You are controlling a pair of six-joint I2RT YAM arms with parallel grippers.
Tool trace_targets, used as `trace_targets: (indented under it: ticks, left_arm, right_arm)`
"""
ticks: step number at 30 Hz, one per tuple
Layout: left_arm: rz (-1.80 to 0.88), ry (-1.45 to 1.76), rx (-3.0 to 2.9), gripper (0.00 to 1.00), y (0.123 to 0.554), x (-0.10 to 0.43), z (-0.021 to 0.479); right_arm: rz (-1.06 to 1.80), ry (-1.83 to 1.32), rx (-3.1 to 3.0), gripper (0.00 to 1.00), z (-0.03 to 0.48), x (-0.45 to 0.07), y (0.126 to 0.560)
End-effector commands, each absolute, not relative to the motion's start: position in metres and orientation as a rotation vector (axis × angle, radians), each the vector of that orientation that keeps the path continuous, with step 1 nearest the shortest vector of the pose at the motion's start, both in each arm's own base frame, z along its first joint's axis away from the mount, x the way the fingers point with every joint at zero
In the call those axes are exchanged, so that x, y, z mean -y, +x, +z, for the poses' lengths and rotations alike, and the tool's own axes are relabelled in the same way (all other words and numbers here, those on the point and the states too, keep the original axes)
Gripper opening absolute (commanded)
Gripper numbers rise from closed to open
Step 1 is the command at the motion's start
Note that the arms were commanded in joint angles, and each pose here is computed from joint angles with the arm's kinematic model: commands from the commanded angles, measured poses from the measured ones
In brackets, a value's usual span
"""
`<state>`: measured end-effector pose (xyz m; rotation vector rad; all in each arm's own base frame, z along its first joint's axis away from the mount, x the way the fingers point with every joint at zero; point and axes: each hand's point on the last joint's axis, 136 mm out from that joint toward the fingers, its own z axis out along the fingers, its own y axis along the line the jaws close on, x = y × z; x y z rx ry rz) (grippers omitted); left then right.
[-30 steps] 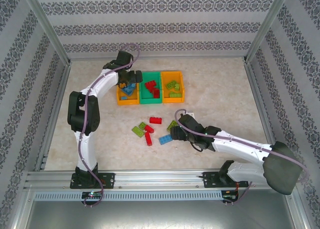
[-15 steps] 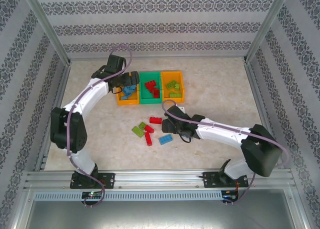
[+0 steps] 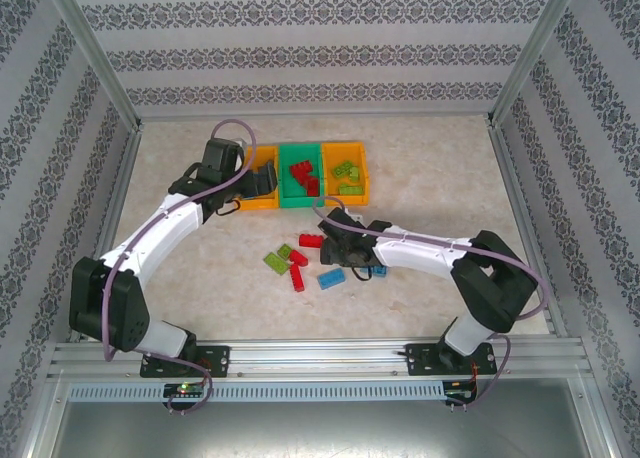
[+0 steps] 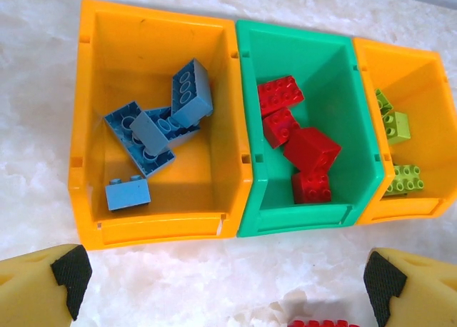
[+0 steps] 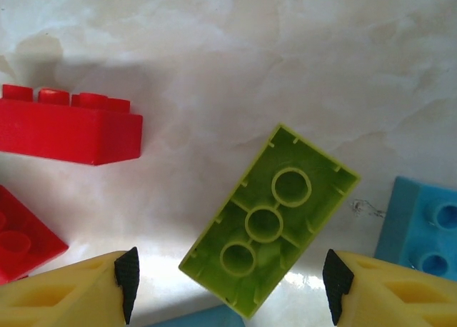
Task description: Sort the legos into containers by color
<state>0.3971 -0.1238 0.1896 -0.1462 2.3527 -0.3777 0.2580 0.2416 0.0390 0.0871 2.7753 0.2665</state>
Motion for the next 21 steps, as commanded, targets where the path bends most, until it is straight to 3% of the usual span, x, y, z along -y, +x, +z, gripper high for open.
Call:
trace_targets:
  ticks: [1,11,21]
  left_arm:
    - [-0.4,-0.108,-2.304,1.0,0.399,0.129,0.199]
    - [-0.455,-0.096,-2.279,1.0,0.392,0.134,0.201]
    - [-0.457,-0.077,-2.279,1.0,0.377,0.131,0.196]
  right_arm:
    - [0.26,0.137,-2.811,0.7,0.035,-0.241,0.261]
    - [0.214,0.14,-2.848,0.67,0.026,-0.236,0.272]
    - [0.189,0.09,-2.866,0.43,0.02,-0.239,0.285]
